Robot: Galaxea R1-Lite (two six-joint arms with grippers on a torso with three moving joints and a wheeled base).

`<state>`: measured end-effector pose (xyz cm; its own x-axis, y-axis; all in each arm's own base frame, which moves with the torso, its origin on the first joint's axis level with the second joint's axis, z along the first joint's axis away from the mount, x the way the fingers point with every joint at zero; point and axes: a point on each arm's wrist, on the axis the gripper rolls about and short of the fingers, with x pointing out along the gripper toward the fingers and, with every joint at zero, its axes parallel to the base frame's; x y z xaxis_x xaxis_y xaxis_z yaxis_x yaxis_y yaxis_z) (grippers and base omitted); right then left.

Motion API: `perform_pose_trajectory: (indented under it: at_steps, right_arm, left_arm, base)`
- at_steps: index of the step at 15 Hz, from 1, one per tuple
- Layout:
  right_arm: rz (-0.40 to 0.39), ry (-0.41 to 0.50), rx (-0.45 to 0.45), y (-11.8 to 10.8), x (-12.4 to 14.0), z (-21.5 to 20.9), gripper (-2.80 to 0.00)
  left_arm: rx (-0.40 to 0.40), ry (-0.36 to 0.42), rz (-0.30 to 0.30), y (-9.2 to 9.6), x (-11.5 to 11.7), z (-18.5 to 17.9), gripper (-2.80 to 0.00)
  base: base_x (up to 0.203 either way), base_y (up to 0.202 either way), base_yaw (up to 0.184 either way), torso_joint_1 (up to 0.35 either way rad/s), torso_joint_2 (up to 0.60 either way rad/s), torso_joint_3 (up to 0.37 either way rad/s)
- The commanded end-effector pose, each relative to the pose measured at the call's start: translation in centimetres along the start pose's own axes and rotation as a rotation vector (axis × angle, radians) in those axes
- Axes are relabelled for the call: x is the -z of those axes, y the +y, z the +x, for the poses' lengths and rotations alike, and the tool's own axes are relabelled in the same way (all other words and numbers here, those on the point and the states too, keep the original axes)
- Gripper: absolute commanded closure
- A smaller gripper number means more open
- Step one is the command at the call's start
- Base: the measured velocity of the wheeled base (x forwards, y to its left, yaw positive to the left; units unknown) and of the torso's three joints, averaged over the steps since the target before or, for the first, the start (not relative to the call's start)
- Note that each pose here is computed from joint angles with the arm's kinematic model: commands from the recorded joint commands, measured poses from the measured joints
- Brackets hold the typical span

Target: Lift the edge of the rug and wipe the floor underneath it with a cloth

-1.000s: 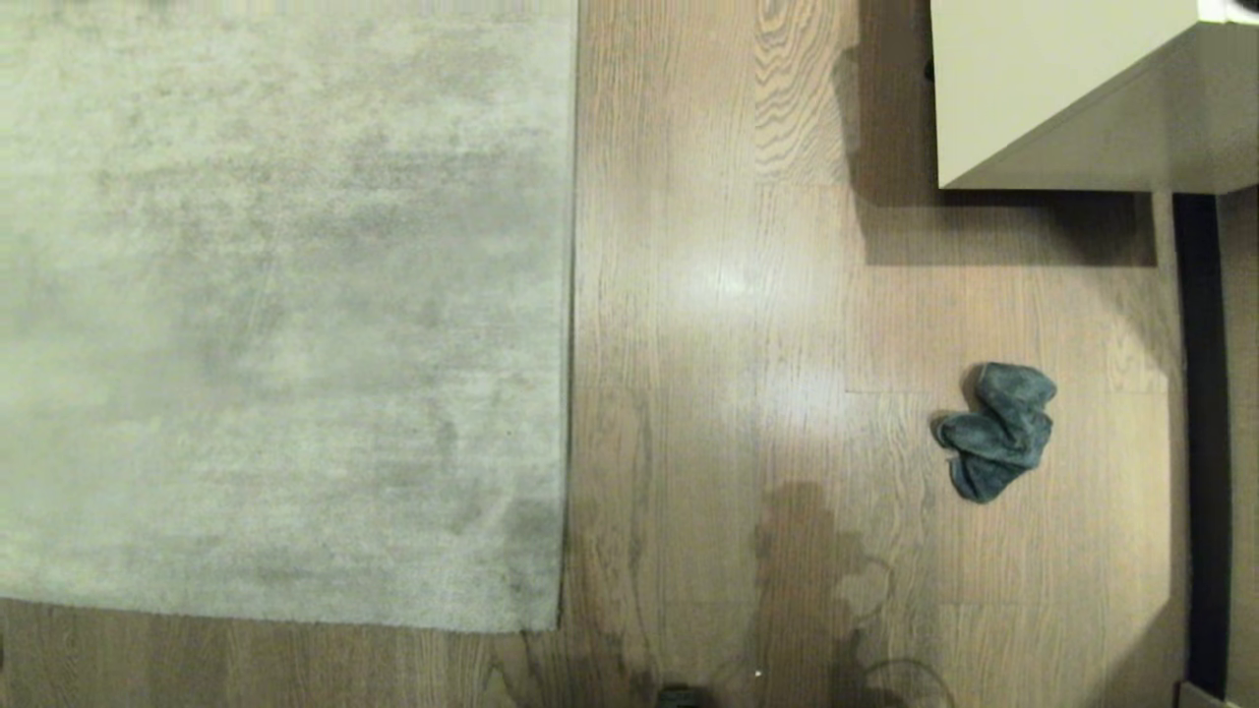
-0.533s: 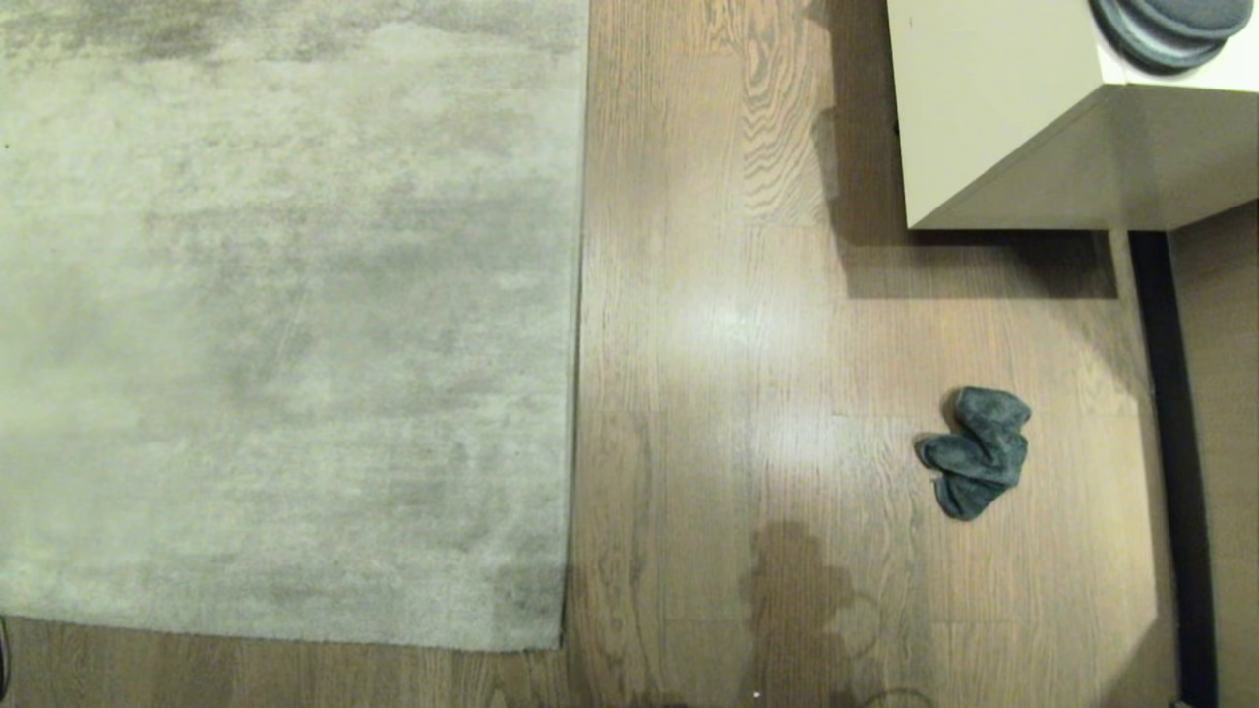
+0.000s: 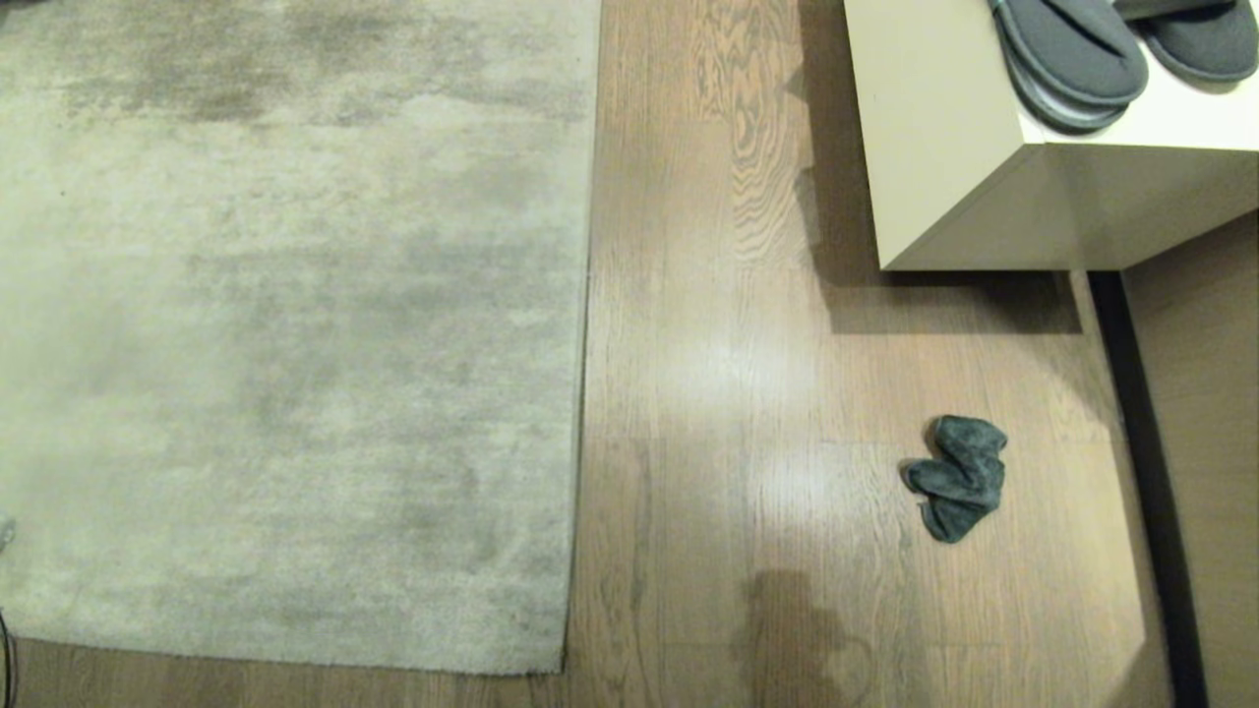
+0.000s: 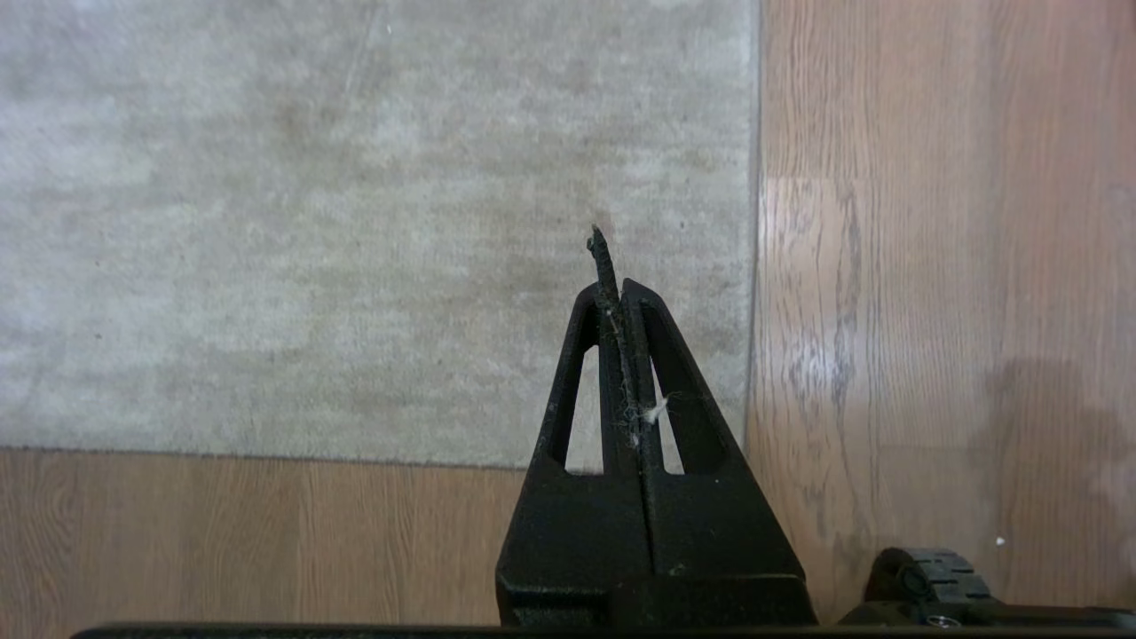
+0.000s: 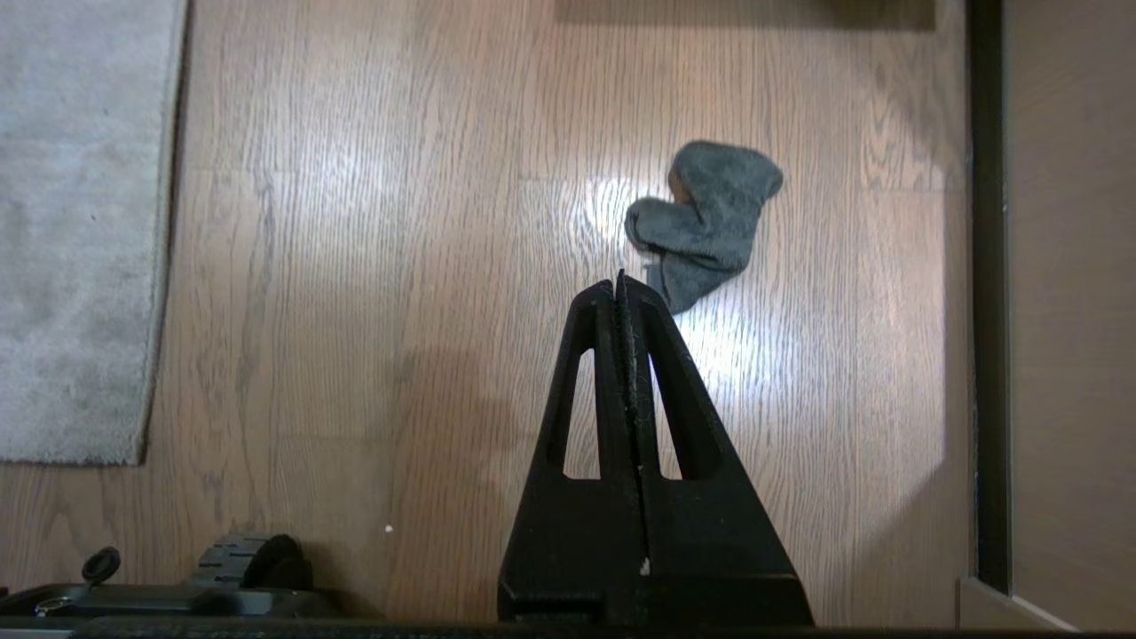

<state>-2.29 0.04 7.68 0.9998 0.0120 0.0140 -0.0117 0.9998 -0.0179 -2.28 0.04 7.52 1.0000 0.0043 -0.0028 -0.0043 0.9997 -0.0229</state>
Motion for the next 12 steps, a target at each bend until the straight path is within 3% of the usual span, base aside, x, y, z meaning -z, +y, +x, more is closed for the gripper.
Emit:
perform_pose_trajectory:
  at_steps: [1,12]
  right_arm:
    - [-0.001,0.0,-0.001,0.0,-0.01,0.01,0.0]
    - [-0.001,0.0,0.0,0.0,-0.01,0.01,0.0]
  left_arm:
    - [0.0,0.0,0.0,0.0,0.0,0.0,0.0]
    - [0.0,-0.001,-0.008,0.0,-0.01,0.0,0.0]
  base:
    - [0.0,0.0,0.0,0.005,0.0,0.203]
    - [0.0,0.0,0.0,0.001,0.0,0.201]
